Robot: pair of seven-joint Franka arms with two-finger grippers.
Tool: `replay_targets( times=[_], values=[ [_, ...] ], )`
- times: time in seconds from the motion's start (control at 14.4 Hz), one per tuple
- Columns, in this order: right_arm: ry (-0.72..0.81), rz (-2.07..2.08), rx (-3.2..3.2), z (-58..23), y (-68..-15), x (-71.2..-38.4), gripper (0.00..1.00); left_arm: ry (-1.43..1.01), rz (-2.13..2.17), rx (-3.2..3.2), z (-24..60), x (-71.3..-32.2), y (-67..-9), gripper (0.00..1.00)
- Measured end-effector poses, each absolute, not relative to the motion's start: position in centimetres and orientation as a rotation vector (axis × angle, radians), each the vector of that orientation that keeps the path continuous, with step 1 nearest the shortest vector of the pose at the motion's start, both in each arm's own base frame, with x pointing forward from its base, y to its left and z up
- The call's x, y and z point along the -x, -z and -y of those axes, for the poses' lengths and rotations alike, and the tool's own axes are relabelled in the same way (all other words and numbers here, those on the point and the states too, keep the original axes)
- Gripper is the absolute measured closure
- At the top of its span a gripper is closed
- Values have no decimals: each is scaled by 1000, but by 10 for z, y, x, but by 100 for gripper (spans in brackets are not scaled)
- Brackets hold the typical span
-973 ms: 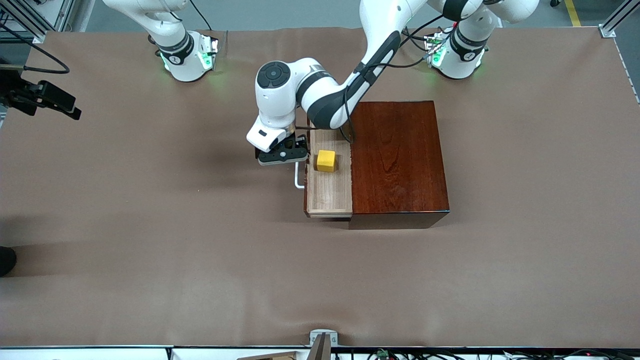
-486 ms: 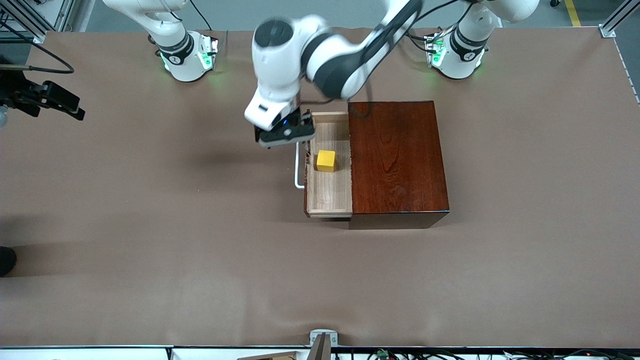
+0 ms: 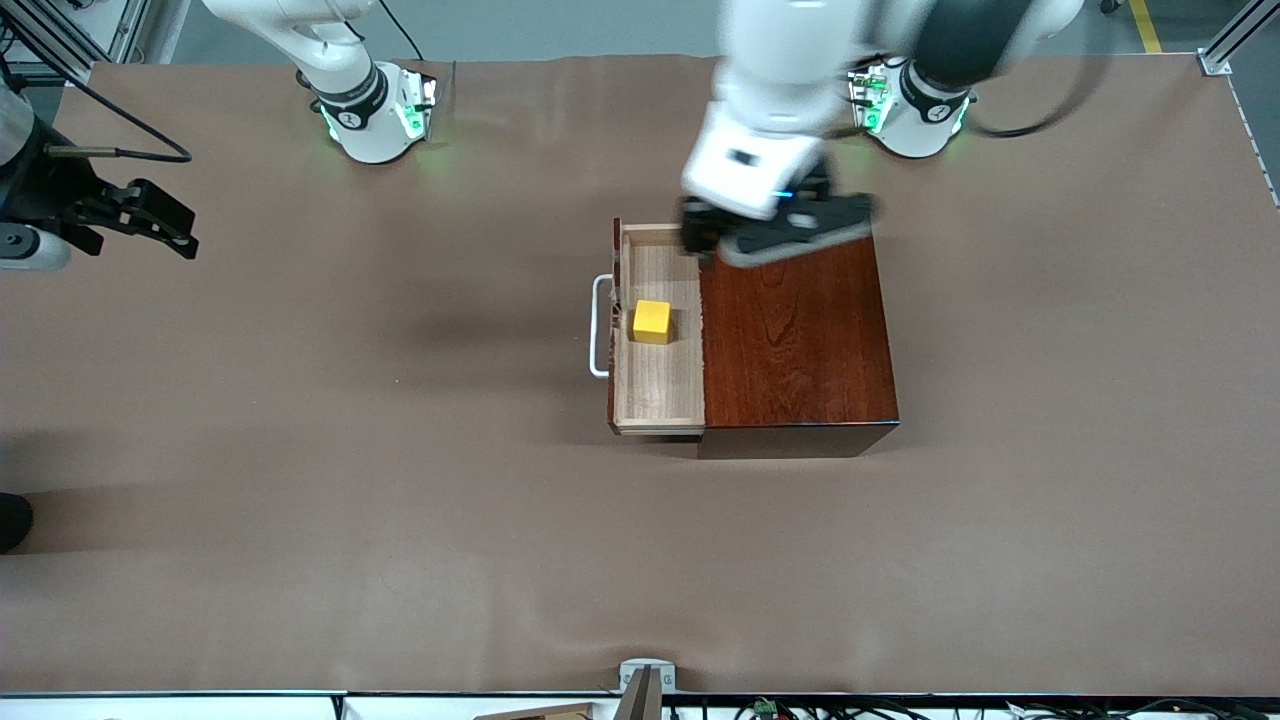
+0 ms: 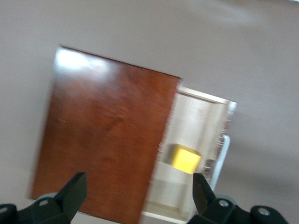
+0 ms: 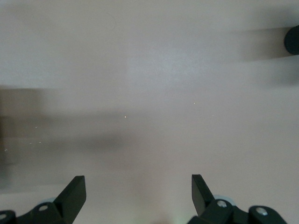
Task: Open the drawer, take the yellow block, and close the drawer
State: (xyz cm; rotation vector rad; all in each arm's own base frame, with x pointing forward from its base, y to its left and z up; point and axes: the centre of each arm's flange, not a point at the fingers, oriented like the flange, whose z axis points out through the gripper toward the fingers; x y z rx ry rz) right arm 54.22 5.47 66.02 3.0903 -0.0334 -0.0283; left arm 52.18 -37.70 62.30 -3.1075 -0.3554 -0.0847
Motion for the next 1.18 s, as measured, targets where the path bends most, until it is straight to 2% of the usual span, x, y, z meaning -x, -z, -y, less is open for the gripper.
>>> replay_targets(
  times=[0.35, 0.63, 0.97, 1.18],
  values=[
    [66, 10, -3082, -65, -649, -546, 0, 41, 140, 3107, 209, -563, -653, 0],
    [165, 35, -3076, -57, -608, -570, 0, -35, 111, 3102, 93, -557, -643, 0],
    [172, 307, -3065, -77, -597, -575, 0, -31, 130, 3111, 21, -542, -601, 0],
    [199, 491, -3059, -113, -590, -572, 0, -10, 136, 3114, 12, -536, -604, 0]
  ],
)
